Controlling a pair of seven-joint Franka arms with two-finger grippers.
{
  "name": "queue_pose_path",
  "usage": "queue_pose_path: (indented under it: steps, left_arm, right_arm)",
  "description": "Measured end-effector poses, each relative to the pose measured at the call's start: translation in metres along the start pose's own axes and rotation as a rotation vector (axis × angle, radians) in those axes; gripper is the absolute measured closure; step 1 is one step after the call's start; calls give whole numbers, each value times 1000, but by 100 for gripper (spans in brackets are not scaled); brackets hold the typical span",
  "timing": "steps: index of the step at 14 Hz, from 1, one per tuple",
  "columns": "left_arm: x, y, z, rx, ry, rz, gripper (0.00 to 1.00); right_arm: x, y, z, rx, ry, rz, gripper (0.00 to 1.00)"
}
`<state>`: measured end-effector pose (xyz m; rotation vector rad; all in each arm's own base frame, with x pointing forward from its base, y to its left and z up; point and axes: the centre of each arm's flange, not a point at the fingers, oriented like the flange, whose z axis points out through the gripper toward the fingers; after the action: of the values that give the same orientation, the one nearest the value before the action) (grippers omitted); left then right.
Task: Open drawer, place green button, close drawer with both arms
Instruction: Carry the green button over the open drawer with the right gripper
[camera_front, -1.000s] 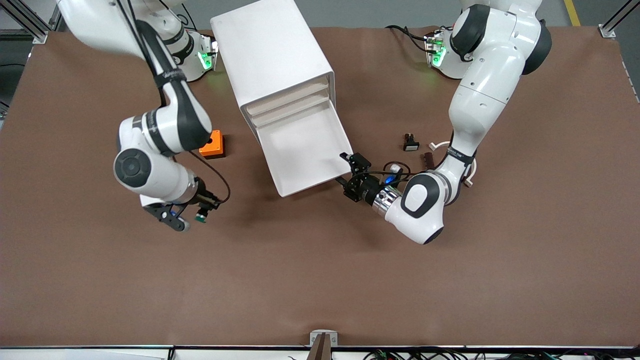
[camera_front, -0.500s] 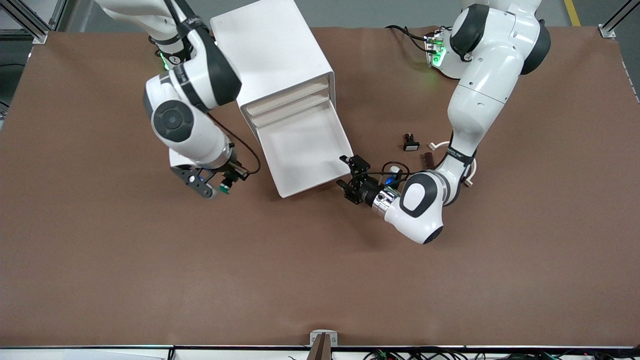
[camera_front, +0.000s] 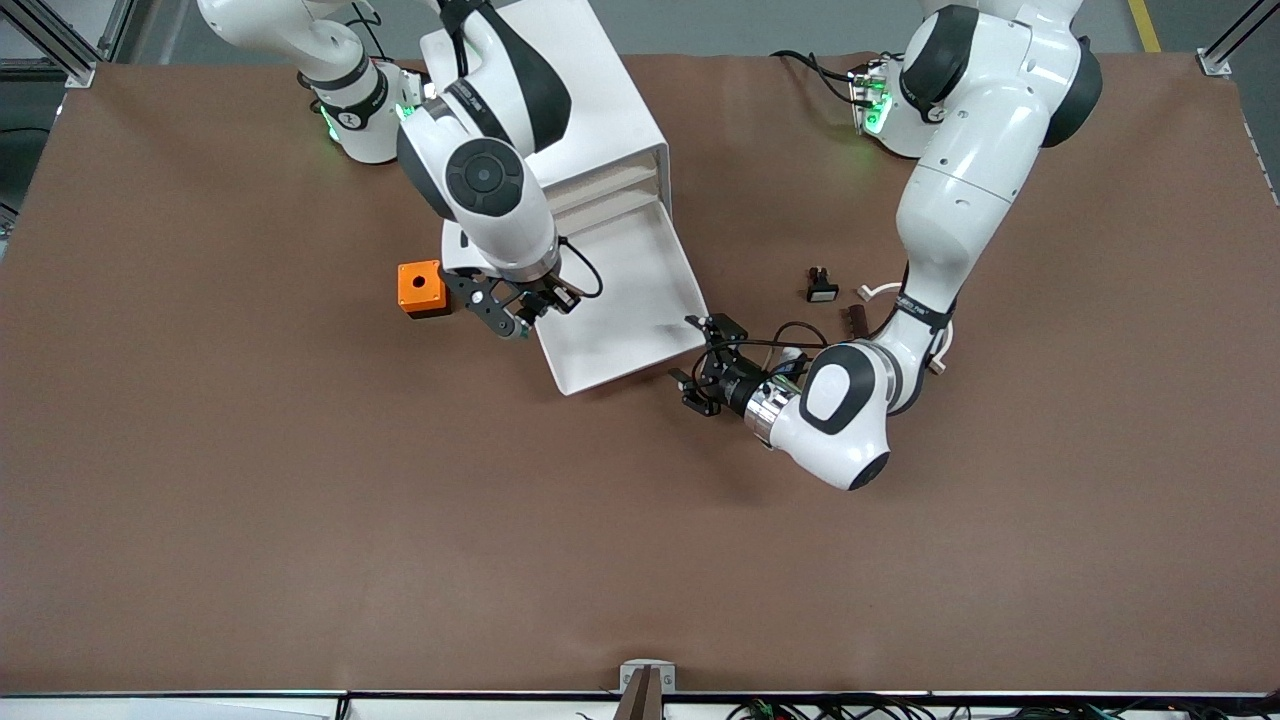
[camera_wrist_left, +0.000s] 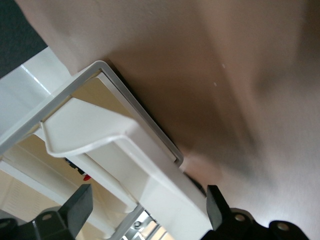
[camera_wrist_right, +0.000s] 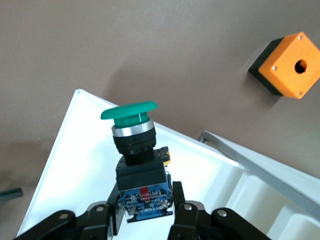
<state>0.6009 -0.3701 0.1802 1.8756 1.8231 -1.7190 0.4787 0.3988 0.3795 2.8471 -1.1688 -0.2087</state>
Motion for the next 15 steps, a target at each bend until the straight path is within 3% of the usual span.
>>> queue_pose_path:
  steps: [3,8,11,15]
  left_arm:
    - [-8,-6,-22,-11,20,134,0]
    - [-27,-22,-53,-51,129,366,0]
    - [-44,-39,-71,-80,246,487,0]
    - [-77,-64,-106,-190,427,634,0]
  right_arm:
    - [-25,-1,20,24,10,36,58]
    - [-37,1,31,25,12,104,58]
    - [-47,3,42,21,15,125,58]
    - [-63,8,62,22,20,140,58]
